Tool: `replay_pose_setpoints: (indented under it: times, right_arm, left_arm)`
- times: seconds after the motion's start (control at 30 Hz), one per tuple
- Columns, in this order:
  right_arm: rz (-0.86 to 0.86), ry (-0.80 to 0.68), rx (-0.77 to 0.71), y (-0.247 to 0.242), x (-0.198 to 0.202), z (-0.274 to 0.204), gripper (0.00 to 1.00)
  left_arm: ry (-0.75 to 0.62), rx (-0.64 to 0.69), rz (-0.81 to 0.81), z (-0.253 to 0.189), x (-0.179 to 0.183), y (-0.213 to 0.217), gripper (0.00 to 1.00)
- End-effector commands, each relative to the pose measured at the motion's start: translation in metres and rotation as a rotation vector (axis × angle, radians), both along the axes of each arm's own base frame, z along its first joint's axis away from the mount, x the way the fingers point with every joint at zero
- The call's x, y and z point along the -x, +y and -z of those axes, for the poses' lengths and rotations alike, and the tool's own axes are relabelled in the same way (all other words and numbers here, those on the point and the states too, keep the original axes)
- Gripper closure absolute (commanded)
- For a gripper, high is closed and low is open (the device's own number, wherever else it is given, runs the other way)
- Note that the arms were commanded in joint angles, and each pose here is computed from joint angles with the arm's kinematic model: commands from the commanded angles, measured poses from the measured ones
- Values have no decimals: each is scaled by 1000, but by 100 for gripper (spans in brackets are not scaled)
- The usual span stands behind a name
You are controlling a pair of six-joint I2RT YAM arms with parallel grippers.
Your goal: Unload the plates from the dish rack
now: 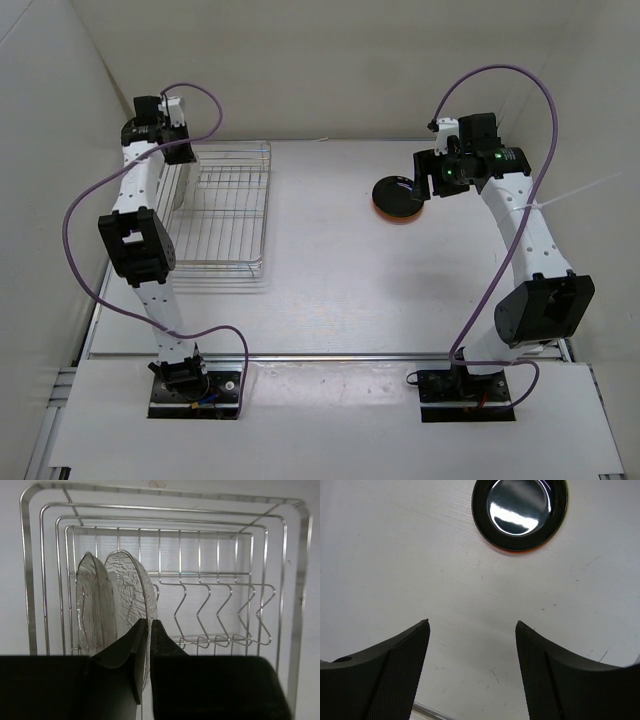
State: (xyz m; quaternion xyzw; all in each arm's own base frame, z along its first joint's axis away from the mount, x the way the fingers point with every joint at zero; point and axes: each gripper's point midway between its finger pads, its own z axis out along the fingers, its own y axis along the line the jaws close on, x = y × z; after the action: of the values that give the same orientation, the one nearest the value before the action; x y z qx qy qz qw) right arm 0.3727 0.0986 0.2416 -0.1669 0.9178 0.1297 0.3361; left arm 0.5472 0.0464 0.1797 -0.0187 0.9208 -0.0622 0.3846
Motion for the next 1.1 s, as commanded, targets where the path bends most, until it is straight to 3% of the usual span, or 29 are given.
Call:
replay_pose_setpoints:
  times: [0.0, 0.13, 0.43, 0.77, 0.83, 0.93, 1.03, 1.07]
  right_arm:
    - [-20, -66, -14, 3, 1, -18, 27]
    - [-20, -66, -14, 3, 1, -18, 27]
    - [-26, -69, -8, 3, 1, -18, 27]
    - [-20, -70, -2, 2, -2, -18, 27]
    - [-32, -68, -15, 5, -1, -19, 27]
    - [-119, -16, -169, 27, 10, -27, 25]
    - [-216, 50, -346, 42, 16, -44, 24]
    - [-243, 35, -374, 48, 15, -57, 24]
  left_arm:
    - [-77, 41, 76, -48, 1, -16, 89]
    - [-140, 77, 102, -88, 13, -27, 89]
    - [-132, 277, 272, -118, 57, -76, 89]
    - [-176, 259, 442, -154, 92, -128, 89]
    - [-184, 202, 509, -153, 99, -140, 89]
    - [-189, 49, 585, -153, 115, -172, 89]
    - [-270, -235, 617, -156, 130, -205, 89]
    - [-256, -344, 647, -135, 137, -213, 89]
